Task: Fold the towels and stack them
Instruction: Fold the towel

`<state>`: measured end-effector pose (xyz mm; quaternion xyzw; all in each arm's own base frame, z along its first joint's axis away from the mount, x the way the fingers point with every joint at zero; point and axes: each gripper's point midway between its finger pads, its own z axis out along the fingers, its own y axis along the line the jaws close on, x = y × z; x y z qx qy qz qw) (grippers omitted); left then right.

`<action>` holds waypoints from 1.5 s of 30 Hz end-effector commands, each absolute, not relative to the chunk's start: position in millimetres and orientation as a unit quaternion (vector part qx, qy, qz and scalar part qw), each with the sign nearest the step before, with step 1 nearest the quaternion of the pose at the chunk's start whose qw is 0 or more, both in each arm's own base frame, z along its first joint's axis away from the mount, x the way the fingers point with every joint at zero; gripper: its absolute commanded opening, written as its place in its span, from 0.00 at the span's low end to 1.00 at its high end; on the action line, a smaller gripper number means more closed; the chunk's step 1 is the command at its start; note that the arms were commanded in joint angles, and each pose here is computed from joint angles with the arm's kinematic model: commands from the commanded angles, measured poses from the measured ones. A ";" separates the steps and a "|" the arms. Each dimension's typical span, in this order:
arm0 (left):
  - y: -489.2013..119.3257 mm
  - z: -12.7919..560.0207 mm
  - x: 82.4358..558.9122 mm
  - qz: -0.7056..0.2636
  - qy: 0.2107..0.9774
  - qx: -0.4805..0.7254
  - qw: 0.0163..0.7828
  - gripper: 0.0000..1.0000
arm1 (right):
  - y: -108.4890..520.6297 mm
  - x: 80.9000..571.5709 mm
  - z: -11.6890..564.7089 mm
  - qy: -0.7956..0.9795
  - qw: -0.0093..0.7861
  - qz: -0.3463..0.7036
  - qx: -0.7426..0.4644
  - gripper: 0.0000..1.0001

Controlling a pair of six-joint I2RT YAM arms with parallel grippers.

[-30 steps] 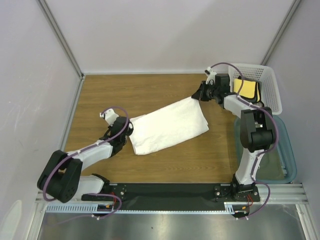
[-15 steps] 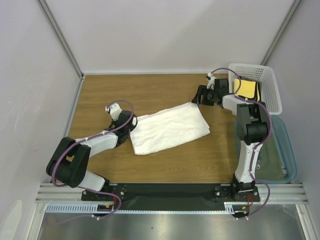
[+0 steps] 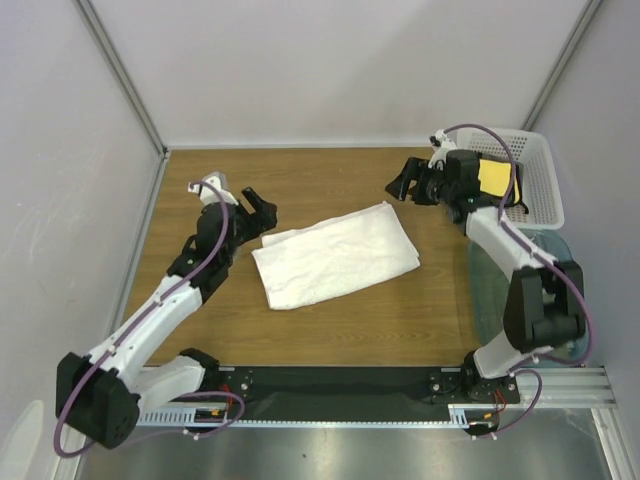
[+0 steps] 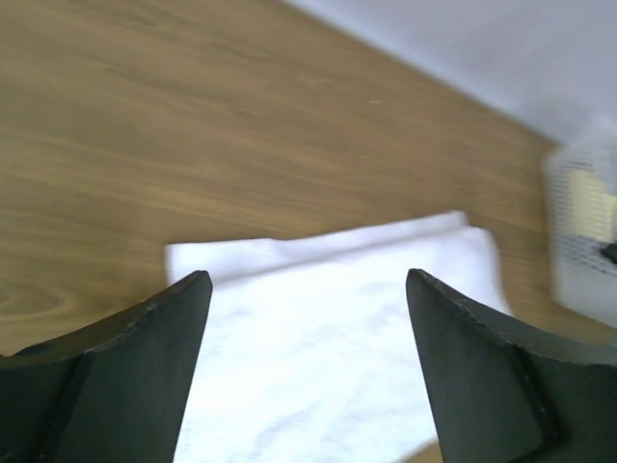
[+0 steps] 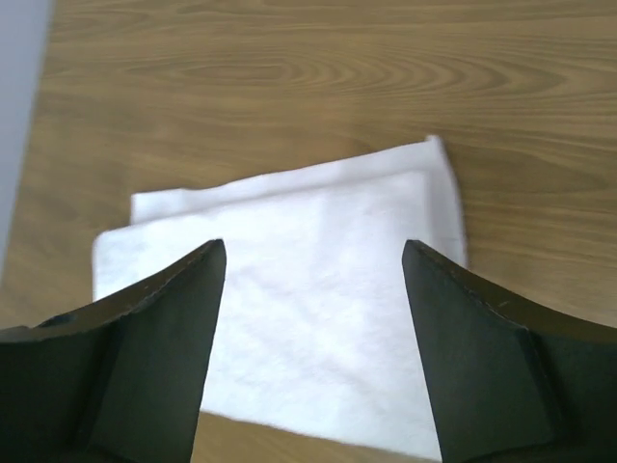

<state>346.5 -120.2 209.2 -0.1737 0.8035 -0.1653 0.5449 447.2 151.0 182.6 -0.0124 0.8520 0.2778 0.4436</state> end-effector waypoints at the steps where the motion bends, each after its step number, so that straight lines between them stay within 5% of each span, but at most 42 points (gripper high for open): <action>1: -164.9 214.3 325.6 -0.287 0.799 -0.127 0.513 0.85 | 173.4 430.9 203.2 0.807 0.488 0.332 -0.008 0.77; 9: -208.0 133.6 309.3 -0.366 0.825 -0.157 0.402 0.45 | 174.9 441.3 131.3 0.839 0.437 0.324 0.025 0.37; 12: -213.6 111.7 305.2 -0.357 0.842 -0.157 0.373 0.29 | 174.0 435.7 99.7 0.855 0.409 0.316 0.033 0.30; 21: -189.0 17.9 253.7 -0.243 0.926 -0.187 0.219 0.12 | 146.7 386.1 50.2 0.893 0.354 0.259 0.101 0.16; 28: -148.2 3.8 257.6 -0.148 0.947 -0.203 0.202 0.13 | 139.8 317.2 34.4 0.907 0.328 0.232 0.129 0.15; 35: -141.4 44.8 322.2 -0.098 0.952 -0.110 0.270 0.13 | 142.1 287.6 41.7 0.917 0.306 0.227 0.118 0.17; 38: -164.9 64.7 321.1 -0.162 0.944 -0.063 0.279 0.13 | 142.7 295.2 71.3 0.914 0.325 0.225 0.092 0.25; 39: -168.6 80.9 321.0 -0.178 0.937 -0.056 0.297 0.15 | 146.3 307.9 95.8 0.905 0.347 0.232 0.081 0.36; 41: -167.1 98.2 320.3 -0.180 0.930 -0.047 0.316 0.29 | 142.9 310.6 111.9 0.909 0.351 0.216 0.065 0.50; 42: -163.3 113.6 317.3 -0.179 0.926 -0.046 0.330 0.36 | 141.0 313.4 121.0 0.908 0.357 0.211 0.065 0.65; 43: -158.5 119.5 317.0 -0.170 0.924 -0.043 0.339 0.58 | 140.2 316.7 133.1 0.907 0.361 0.207 0.065 0.71; 45: -137.4 134.1 320.0 -0.123 0.920 -0.063 0.366 0.77 | 133.7 319.6 136.1 0.909 0.365 0.189 0.074 0.87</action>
